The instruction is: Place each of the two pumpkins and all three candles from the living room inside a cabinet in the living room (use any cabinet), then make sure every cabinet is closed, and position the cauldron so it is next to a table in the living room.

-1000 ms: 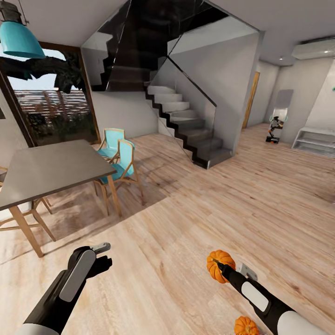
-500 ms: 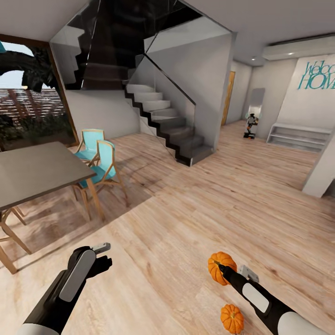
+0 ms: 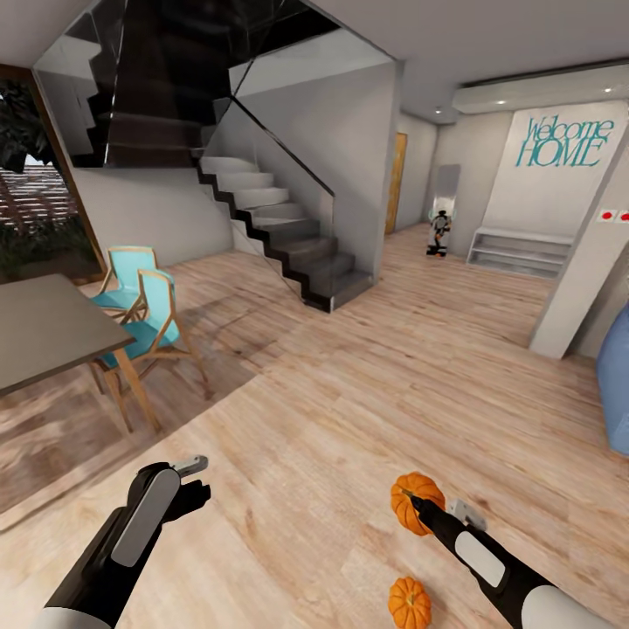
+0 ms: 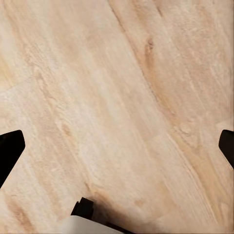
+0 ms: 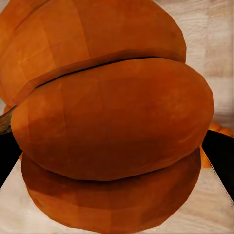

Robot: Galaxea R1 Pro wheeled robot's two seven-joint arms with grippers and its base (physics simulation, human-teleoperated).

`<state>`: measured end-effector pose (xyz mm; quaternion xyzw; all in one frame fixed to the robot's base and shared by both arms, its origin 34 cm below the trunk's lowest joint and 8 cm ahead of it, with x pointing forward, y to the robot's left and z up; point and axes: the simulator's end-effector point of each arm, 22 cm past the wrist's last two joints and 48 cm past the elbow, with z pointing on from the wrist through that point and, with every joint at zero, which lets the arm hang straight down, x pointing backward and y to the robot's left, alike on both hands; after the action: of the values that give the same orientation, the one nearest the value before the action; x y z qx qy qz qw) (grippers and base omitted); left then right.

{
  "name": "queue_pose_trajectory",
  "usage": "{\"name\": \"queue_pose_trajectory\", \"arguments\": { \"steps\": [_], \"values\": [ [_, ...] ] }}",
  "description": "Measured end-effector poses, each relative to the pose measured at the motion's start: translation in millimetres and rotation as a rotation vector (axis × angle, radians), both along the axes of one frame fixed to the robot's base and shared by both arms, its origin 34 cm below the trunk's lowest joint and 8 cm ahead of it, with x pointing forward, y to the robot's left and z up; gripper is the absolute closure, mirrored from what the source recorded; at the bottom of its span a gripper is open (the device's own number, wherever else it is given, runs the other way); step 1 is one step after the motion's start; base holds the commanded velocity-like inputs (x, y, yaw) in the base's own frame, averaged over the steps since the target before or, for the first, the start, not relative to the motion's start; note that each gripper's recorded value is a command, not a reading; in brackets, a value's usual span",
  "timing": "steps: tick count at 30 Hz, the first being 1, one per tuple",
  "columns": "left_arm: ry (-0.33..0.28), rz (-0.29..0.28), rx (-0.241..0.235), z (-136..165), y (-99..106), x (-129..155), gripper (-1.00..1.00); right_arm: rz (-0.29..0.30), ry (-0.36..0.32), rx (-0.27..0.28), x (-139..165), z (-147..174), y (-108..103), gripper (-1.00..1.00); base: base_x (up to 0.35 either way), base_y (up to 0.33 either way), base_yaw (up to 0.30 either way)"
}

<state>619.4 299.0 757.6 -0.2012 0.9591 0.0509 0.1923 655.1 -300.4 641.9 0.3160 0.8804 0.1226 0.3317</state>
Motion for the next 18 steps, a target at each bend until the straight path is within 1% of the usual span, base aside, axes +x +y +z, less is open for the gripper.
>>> {"name": "queue_pose_trajectory", "arguments": {
  "steps": [5,9,13,15,18],
  "values": [
    [0.0,0.0,0.001,0.0,0.0,0.0,-1.0,0.003,-0.006,-0.008,0.7,0.5,-1.0,1.0,0.237,-0.217,-0.003],
    [0.0,-0.002,0.001,-0.1,-0.8,0.0,-1.0,0.005,0.005,-0.02,-3.5,-3.5,-4.1,1.0,0.237,-0.232,0.0],
    [0.001,-0.002,0.001,-0.1,-0.3,-0.1,-1.0,-0.004,0.008,-0.016,-4.4,-4.2,-5.9,1.0,0.225,-0.21,-0.002],
    [0.001,-0.002,0.002,-0.2,0.0,-0.1,-1.0,-0.008,0.009,-0.014,-4.5,-4.4,-6.0,1.0,0.165,-0.134,-0.103],
    [0.002,-0.003,0.002,-0.3,0.1,0.0,-1.0,-0.008,0.009,-0.012,-4.3,-4.4,-5.8,1.0,0.081,-0.054,-0.233]
  ]
}}
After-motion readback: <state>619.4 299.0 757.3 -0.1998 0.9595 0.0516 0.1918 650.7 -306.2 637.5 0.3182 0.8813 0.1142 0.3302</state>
